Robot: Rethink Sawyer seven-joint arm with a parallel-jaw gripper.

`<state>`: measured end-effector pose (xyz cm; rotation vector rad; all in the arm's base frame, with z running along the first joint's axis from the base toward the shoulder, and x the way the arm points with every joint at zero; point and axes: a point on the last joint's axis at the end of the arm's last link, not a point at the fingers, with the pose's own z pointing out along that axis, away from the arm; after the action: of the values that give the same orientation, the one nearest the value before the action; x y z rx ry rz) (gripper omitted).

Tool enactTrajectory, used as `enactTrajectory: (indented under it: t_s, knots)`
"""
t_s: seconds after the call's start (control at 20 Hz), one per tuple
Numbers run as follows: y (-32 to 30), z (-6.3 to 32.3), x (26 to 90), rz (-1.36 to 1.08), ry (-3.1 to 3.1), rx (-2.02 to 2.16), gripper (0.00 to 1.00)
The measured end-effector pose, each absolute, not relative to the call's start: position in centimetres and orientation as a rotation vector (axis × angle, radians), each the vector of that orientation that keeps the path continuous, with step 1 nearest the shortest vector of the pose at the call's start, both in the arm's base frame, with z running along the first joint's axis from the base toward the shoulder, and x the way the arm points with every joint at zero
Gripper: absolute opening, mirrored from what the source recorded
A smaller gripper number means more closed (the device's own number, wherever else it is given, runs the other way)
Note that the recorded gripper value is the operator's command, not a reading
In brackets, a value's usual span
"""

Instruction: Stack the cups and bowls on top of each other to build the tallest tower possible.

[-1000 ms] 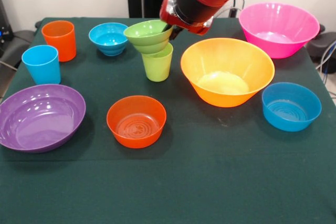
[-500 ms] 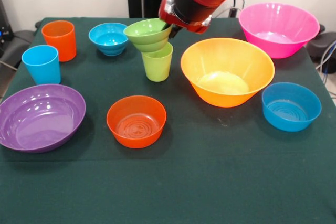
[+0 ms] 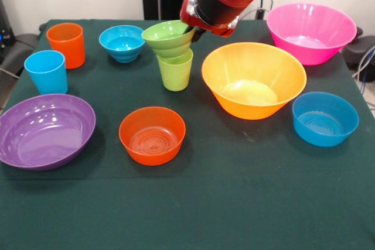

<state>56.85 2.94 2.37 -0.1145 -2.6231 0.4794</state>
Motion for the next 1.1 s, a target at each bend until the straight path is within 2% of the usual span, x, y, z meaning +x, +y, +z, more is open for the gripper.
enactTrajectory:
  t_s: [1.1]
  knots:
    - [3.42,1.90,56.01,0.461,-2.607,-0.108,0.00]
